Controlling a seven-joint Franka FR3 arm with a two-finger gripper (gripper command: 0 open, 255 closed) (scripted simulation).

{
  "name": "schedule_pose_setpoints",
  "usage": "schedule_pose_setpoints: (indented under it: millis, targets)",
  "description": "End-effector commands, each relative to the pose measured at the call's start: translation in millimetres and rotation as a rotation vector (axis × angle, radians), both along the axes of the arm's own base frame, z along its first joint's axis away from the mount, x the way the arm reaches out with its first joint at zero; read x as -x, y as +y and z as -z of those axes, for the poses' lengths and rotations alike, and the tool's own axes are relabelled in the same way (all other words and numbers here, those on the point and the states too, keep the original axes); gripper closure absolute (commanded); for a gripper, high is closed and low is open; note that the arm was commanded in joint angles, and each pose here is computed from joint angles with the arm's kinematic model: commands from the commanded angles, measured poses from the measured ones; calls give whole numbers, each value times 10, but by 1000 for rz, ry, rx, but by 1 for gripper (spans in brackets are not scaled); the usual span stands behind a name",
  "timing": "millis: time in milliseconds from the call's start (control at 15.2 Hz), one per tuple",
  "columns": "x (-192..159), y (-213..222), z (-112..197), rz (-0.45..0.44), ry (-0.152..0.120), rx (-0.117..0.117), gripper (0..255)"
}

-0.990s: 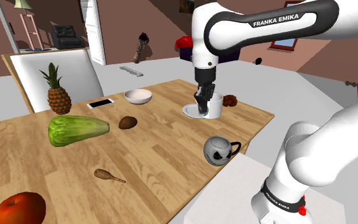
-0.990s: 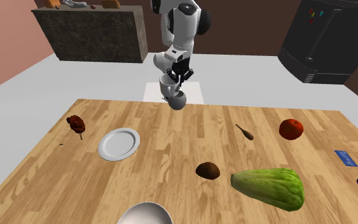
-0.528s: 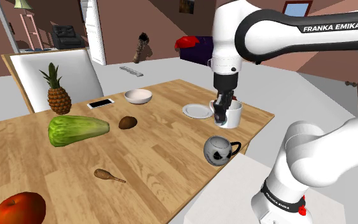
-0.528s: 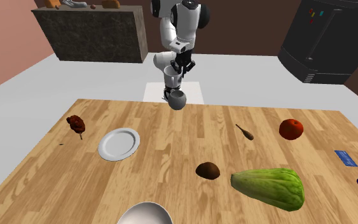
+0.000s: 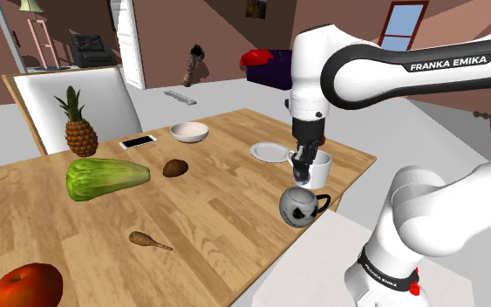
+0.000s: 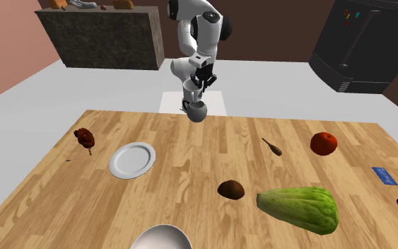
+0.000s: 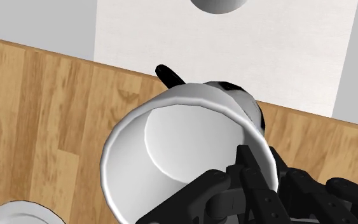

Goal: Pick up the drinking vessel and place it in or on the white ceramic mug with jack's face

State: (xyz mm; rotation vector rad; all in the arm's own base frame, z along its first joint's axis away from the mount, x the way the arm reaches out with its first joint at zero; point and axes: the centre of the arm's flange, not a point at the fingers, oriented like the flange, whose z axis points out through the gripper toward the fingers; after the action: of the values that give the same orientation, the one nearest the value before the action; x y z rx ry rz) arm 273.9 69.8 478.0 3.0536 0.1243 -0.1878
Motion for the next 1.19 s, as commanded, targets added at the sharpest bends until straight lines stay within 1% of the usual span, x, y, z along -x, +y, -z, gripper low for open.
schedule_pose_setpoints:
  millis: [0,396,858,924,1122]
  targets:
    - [3,-11,120,0,0,0,255]
    - [3,-11,413,0,0,0,255]
    - [3,-11,413,0,0,0,255]
    - [0,-12,413,0,0,0,0]
    - [3,-11,413,0,0,0,0]
